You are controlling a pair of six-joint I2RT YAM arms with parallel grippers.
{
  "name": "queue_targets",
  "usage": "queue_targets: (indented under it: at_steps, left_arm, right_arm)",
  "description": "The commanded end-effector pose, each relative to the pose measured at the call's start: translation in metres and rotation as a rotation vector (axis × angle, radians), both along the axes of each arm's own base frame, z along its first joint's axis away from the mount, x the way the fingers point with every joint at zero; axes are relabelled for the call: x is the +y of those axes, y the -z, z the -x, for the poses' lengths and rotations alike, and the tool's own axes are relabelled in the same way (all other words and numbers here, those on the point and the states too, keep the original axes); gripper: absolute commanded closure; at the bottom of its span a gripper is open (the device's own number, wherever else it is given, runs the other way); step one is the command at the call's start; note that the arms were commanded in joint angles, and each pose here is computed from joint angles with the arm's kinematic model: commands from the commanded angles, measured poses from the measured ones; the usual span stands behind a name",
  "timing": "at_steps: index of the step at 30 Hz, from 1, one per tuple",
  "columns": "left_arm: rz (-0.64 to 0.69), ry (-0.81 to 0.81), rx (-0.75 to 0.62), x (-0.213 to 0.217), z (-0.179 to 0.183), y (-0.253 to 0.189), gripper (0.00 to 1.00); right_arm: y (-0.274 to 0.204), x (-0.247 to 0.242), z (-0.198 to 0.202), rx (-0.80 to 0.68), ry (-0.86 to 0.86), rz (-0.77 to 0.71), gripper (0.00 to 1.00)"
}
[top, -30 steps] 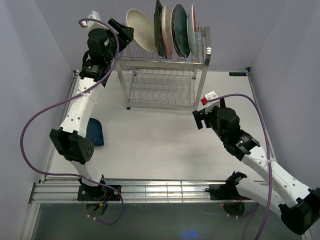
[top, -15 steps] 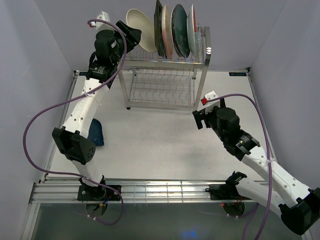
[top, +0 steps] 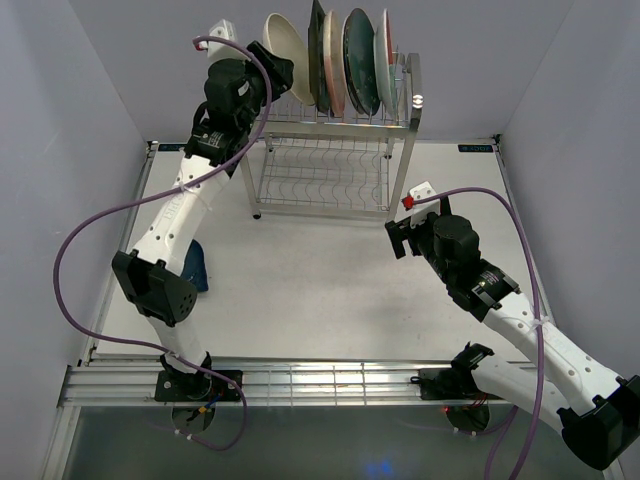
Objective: Load the plates into the dish rack
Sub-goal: Insert the plate into the dish rack.
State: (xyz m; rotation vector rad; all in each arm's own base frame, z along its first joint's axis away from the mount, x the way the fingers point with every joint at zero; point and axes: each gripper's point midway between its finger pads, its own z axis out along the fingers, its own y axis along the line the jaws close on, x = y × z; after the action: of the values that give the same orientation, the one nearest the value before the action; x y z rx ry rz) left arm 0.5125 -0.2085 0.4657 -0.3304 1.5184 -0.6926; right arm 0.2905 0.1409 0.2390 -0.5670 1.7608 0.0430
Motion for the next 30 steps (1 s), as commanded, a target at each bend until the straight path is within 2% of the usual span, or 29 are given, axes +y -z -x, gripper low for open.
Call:
queue_targets:
  at_steps: [1, 14, 30]
  left_arm:
    - [-0.014, 0.009, -0.074, -0.009, 0.016, -0.032, 0.39]
    - [-0.083, -0.001, -0.100, -0.032, 0.023, -0.038, 0.38]
    - [-0.143, -0.079, -0.060, -0.015, 0.023, -0.027, 0.36]
  right_arm:
    - [-0.009, -0.001, -0.001, -0.025, 0.004, -0.017, 0.10]
    - [-0.008, -0.001, -0.001, -0.022, 0.002, -0.016, 0.10]
    - [-0.006, 0.001, -0.001, -0.013, -0.003, -0.013, 0.10]
